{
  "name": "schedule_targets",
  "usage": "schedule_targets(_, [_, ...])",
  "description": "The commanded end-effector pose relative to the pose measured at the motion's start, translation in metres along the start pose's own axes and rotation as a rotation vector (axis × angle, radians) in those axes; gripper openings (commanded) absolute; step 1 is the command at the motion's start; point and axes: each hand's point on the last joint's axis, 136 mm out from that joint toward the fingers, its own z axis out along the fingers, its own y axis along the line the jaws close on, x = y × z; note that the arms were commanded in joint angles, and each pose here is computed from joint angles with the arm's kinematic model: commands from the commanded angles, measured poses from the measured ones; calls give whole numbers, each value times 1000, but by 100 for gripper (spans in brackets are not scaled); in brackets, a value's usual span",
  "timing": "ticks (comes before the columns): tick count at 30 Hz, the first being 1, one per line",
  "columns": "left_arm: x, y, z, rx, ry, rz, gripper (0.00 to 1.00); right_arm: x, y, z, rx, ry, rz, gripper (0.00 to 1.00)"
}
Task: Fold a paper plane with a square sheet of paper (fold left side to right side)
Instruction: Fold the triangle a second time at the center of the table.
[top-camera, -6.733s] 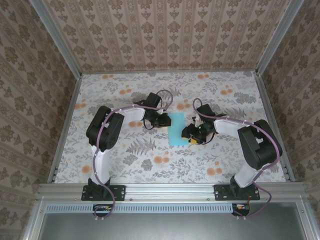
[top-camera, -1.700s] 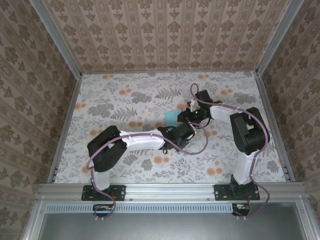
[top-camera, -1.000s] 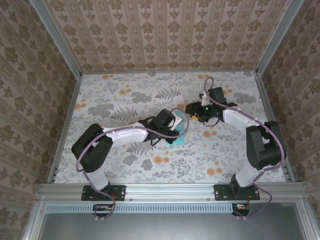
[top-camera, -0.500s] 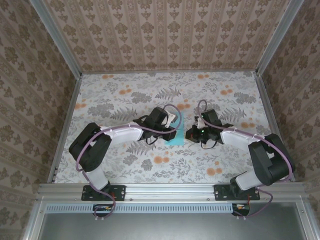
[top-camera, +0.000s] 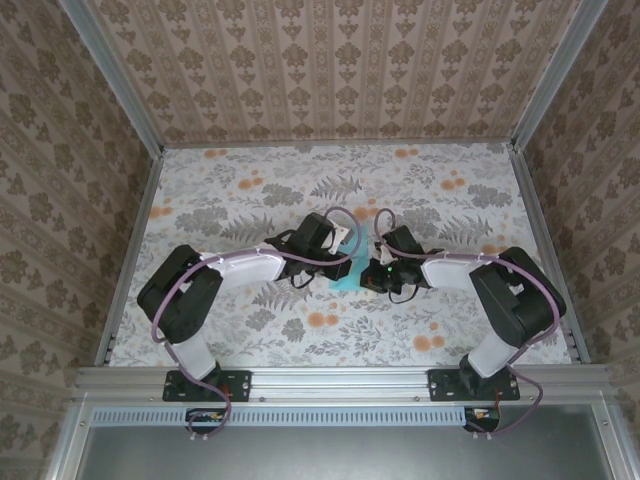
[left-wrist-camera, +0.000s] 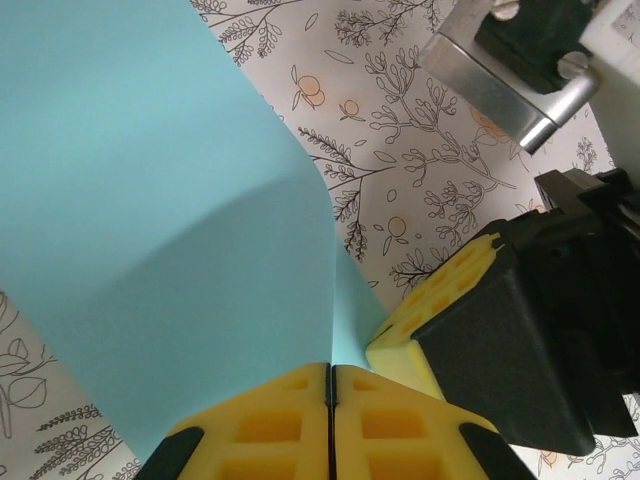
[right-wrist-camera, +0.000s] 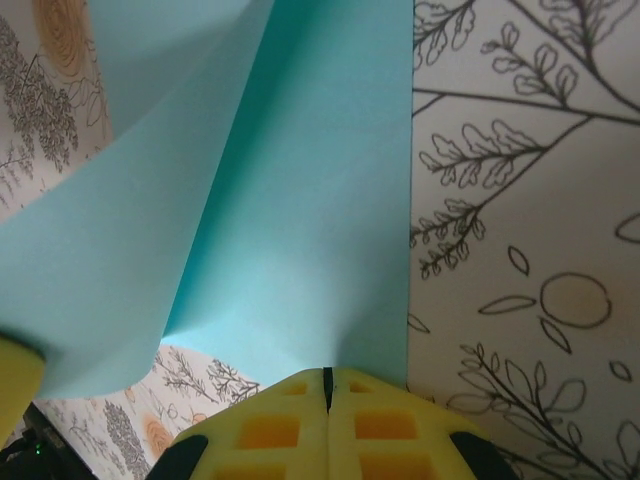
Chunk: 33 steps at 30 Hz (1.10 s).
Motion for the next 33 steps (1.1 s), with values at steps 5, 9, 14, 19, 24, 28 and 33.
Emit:
schedule_targets(5, [2, 6, -7, -2, 26, -38, 11, 6, -20, -3, 141, 47, -27, 1])
schedule_targets(9, [2, 9, -5, 4, 43, -47, 11, 9, -27, -6, 188, 74, -49, 1])
schedule_targets(14, [2, 13, -2, -1, 54, -46, 11, 11, -27, -2, 184, 94, -53, 1])
schedule_targets(19, [-1, 21, 1, -19, 51, -48, 11, 12, -27, 0, 178, 106, -50, 0])
schedule_targets(24, [-3, 33, 4, -45, 48, -50, 10, 14, -26, 1, 172, 116, -51, 0])
schedule_targets(28, [-5, 37, 7, -43, 51, -51, 10, 15, -27, 1, 172, 122, -51, 0])
schedule_targets(33, [-3, 43, 10, -50, 63, -59, 10, 16, -28, 2, 174, 128, -50, 0])
